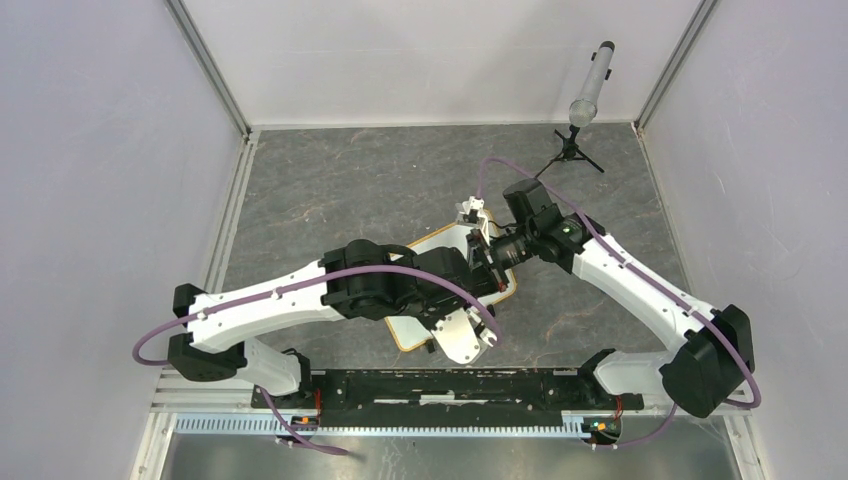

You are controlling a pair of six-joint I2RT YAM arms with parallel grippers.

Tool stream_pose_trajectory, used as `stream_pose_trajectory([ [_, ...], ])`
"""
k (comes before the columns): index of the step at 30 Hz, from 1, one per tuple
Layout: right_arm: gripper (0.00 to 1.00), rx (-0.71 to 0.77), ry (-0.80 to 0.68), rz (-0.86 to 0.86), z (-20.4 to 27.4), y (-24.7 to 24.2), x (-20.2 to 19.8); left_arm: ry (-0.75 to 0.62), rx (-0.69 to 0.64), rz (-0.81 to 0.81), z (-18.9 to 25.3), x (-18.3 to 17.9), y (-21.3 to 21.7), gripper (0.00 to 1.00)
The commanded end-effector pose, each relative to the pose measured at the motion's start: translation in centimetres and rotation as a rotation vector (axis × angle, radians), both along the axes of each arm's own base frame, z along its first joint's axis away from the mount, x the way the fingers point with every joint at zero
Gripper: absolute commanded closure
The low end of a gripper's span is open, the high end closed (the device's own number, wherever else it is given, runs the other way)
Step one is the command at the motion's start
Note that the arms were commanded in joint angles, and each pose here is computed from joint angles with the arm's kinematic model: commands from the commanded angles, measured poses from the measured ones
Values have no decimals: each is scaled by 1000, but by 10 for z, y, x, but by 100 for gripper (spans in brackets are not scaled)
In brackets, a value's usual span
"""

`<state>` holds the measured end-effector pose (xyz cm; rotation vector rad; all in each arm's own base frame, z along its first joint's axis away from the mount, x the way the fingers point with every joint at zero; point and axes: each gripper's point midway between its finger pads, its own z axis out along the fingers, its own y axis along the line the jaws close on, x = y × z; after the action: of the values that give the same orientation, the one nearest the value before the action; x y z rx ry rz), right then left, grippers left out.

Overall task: Write a sentence on the whiteboard
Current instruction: Pass from the right arm to the left

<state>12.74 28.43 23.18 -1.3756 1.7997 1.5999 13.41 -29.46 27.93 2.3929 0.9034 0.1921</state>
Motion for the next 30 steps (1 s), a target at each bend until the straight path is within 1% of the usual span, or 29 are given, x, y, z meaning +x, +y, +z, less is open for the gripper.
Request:
stream_pose_trajectory([
  [1, 100, 41, -17, 24, 10, 0, -7, 42, -1, 22, -5, -6, 1, 50],
  [4, 100, 48, -5, 30, 12, 1, -8, 61, 3, 16, -9, -9, 0, 55],
  [11, 100, 55, -16, 43, 14, -2, -13, 60, 42, 21, -22, -9, 5, 56],
  [12, 100, 52, -22, 41, 13, -3, -13, 55, 44, 24, -23, -7, 5, 59],
  [17, 100, 54, -41, 45, 15, -2, -11, 28, 14, 54, -21, -1, 7, 83],
  [18, 97, 57, -50, 47, 17, -2, -11, 24, 7, 65, -20, 1, 9, 87],
  [19, 89, 63, -59, 50, 19, -2, -10, 20, -9, 83, -19, 4, 10, 91],
  [21, 56, 77, -73, 54, 25, -1, -8, 46, -44, 131, -16, 9, 15, 97],
  [23, 37, 88, -89, 35, 33, -1, 0, 93, -86, 179, -13, 13, 21, 98],
  [25, 27, 85, -101, -13, 39, -4, 16, 127, -123, 211, -9, 15, 28, 98],
  [28, 23, 80, -130, -80, 48, -9, 33, 145, -197, 248, 0, 17, 37, 98],
  [30, 21, 64, -146, -145, 52, -12, 44, 197, -283, 309, 9, 21, 43, 98],
])
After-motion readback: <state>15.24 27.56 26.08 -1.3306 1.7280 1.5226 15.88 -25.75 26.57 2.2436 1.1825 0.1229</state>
